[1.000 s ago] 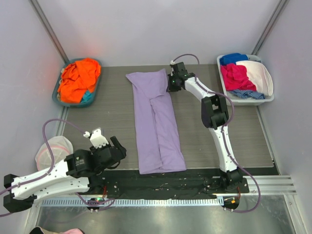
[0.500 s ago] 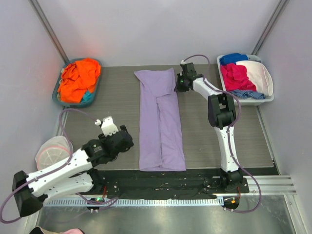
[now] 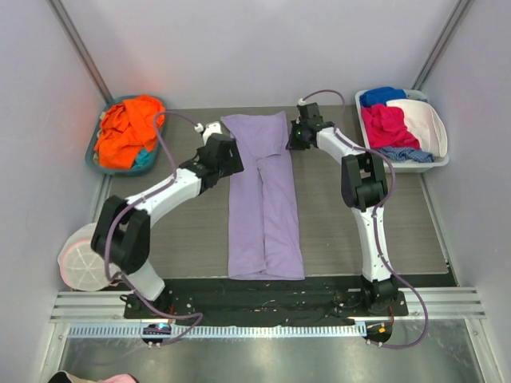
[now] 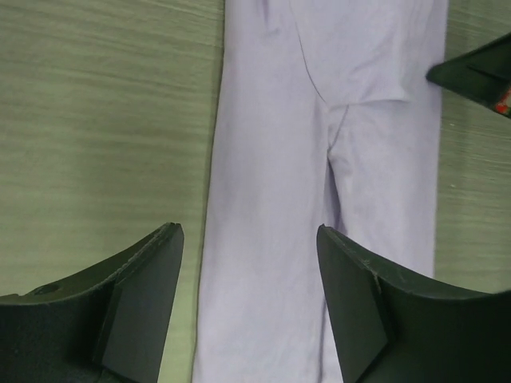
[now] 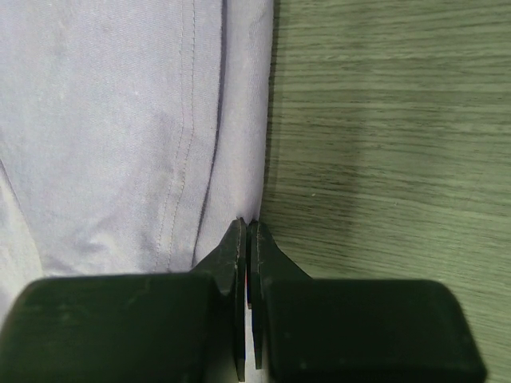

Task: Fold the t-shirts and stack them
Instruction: Fold the tshirt

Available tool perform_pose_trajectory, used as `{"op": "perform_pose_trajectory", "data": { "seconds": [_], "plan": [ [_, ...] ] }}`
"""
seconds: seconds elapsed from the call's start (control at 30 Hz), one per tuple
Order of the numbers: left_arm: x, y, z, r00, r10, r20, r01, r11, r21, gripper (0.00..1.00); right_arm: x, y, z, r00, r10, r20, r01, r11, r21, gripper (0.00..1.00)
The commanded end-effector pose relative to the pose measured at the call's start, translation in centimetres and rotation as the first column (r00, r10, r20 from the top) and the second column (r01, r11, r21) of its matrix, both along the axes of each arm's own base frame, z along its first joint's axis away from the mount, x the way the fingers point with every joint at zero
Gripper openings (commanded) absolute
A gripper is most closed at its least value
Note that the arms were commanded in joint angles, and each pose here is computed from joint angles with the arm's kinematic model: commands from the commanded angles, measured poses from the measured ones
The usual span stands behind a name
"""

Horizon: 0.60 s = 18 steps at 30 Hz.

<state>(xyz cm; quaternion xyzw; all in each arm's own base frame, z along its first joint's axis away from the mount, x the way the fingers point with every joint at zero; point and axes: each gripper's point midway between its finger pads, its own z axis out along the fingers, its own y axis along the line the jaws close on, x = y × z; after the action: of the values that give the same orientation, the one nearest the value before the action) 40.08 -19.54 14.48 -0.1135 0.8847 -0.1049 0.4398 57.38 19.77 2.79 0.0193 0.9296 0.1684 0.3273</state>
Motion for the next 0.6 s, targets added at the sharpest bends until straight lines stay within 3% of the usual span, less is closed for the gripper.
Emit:
{"op": "perform_pose_trajectory", "data": {
  "seconds": [0.0, 0.23, 0.57],
  "plan": [
    [4.2, -1.3, 0.1, 0.994, -0.09, 0.062, 0.089, 0.996, 0.016, 0.71, -1.6, -1.1, -0.6, 0.998, -0.014, -0.055, 0.011, 0.999, -0.037, 0.01],
    [8.6, -1.4, -5.2, 0.994, -0.113, -0.008, 0.113, 0.992, 0.063, 0.66, -1.8, -1.3, -0.6, 0.998, -0.009, -0.058, 0.006, 0.999, -0.043, 0.01],
    [13.9, -0.1, -6.6, 0.994, -0.107, -0.02, 0.108, 0.992, 0.064, 0.65, -2.0, -1.5, -1.4, 0.997, -0.011, -0.073, 0.008, 0.999, -0.039, 0.01]
  ]
}}
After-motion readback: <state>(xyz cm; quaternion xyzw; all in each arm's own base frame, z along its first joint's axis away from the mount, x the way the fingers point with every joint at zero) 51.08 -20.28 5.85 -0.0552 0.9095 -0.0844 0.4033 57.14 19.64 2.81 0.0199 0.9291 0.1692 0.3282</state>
